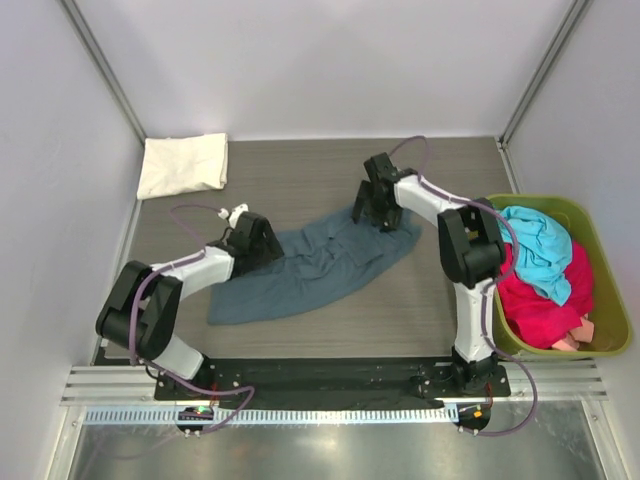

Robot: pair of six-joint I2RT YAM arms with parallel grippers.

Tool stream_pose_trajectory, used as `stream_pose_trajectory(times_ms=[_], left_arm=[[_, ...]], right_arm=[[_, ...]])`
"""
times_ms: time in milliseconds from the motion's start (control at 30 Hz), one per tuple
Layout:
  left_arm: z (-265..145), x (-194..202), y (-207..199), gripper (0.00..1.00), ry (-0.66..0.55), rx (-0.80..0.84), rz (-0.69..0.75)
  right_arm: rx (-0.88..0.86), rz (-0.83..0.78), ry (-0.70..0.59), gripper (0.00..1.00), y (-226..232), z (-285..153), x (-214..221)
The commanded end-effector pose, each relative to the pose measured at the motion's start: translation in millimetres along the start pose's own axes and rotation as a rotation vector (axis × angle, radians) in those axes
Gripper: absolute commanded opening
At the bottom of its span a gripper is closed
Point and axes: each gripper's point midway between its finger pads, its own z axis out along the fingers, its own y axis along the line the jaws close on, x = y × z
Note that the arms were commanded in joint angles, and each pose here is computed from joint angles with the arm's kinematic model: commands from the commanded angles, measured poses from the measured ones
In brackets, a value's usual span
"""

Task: Fold and stack the t-shirts
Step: Fold the tshirt

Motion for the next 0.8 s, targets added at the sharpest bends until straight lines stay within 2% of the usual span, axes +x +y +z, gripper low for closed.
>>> stream_pose_trajectory(times_ms=[0,33,67,100,167,200,267,333,500,533,667,767], left_arm=[[-8.0,122.2,34.1,0.7,0.322,-0.052,-0.07],[-10.1,130.2,28.9,0.7,0.323,-0.021,-0.079],[-13.8,138.0,26.1,0.7,0.332,-0.017,-0.116],[-23.1,154.8,24.9,0.7,0.349,0.003,-0.094],[-39.8,179.0,2.9,0.7,0.398,0.082,-0.101],[-46.6,185.0,-5.0,0.7,0.407,0.11,-0.095],[-67.4,199.6,-26.0,0.71,0.42,0.188,-0.05],[-79.3,206.8,-32.1,0.71,0.428,0.201,-0.05],[-116.6,194.2,-45.9,0.72,0.357,0.256,-0.024],[-121.8,193.7,-37.6,0.73,0.353,0.227,-0.004],[-158.7,170.0,-50.8,0.75,0.276,0.293,0.018],[-167.0,158.7,-48.4,0.75,0.218,0.287,0.057]], right_arm=[[-0.131,-0.086,0.094,0.82,50.1,47.0,-14.4],[-0.113,-0.095,0.141,0.81,49.1,72.8,-6.6],[-0.113,-0.104,0.156,0.81,53.1,75.7,-9.2],[-0.163,-0.121,0.1,0.81,73.8,71.1,-34.7],[-0.156,-0.142,0.127,0.82,76.5,93.1,-33.8],[-0.199,-0.156,0.066,0.82,93.4,86.6,-57.2],[-0.235,-0.165,0.077,0.83,101.3,105.8,-56.5],[-0.293,-0.17,0.031,0.85,118.6,104.6,-72.4],[-0.349,-0.142,-0.054,0.87,131.7,112.5,-92.5],[-0.359,-0.141,-0.063,0.87,134.2,111.6,-95.0],[-0.5,-0.152,-0.123,0.87,162.4,101.6,-110.7],[-0.579,-0.166,-0.163,0.88,179.9,85.1,-123.3]])
